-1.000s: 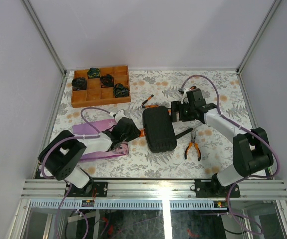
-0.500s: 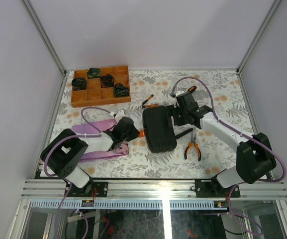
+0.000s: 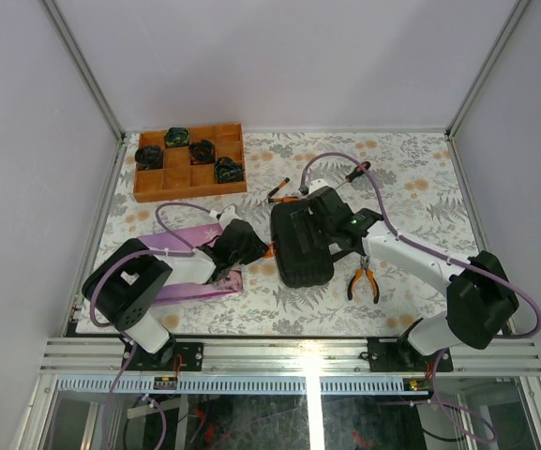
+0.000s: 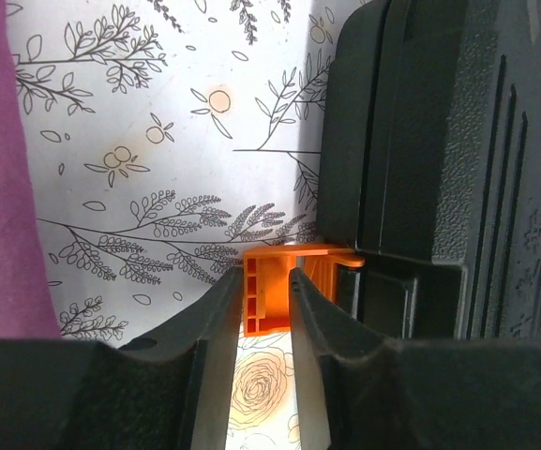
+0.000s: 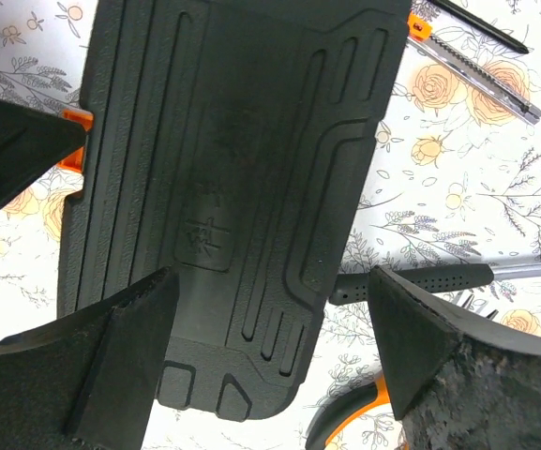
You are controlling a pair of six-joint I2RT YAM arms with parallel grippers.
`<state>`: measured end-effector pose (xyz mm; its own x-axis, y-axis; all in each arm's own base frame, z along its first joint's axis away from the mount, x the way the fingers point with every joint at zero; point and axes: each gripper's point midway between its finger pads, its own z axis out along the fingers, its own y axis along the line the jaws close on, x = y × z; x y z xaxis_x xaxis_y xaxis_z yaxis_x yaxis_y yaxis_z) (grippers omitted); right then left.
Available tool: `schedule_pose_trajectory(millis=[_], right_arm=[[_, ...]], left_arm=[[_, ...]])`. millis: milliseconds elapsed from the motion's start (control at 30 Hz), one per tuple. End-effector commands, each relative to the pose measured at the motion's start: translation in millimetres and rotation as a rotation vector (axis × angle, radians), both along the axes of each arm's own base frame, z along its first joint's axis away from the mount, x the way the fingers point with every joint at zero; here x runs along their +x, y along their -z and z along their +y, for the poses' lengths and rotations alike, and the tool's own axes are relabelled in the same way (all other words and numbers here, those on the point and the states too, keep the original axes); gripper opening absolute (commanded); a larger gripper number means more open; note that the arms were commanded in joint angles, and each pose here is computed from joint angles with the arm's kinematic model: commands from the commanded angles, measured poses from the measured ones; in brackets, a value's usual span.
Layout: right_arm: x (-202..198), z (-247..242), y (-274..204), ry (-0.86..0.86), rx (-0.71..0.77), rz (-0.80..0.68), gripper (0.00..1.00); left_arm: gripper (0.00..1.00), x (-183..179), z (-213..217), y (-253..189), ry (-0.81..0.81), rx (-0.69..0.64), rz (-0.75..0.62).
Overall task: Sort the tools into containers
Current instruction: Open the storage box at the center of the board.
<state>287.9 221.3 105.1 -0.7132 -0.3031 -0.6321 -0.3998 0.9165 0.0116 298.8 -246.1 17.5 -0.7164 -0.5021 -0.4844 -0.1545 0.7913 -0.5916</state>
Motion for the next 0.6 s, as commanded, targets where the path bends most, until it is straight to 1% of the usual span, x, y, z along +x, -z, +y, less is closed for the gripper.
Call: schedule_pose_trajectory(millis=[0, 100, 233, 300, 400, 567], right_arm=[[7.3, 6.8, -25.3, 0.024, 0.005, -0.103, 0.88], [4.1, 11.2, -26.3, 0.017, -0.01, -0.124, 0.89], [0.6, 16.5, -28.3, 0.02, -0.033, -0.161, 0.97], [-2.7, 22.8, -29.1, 0.015, -0.03, -0.179, 0.99], [-10.8, 33.4, -24.7, -0.004, -0.045, -0.201, 1.0], [-19.9, 46.1, -12.7, -0.024, -0.126, -0.247, 0.99]], left_arm=[[0.24, -26.5, 17.3, 39.4, 0.015, 0.086, 0.132], [0.18, -30.6, 21.7, 42.8, 0.008, 0.093, 0.141], [0.1, -37.6, 27.4, 47.9, -0.001, 0.101, 0.158], [0.09, -41.0, 30.1, 50.6, -0.005, 0.103, 0.165], [0.09, -47.8, 34.3, 56.3, -0.009, 0.107, 0.181], [0.07, -55.8, 39.4, 62.3, -0.017, 0.107, 0.2]])
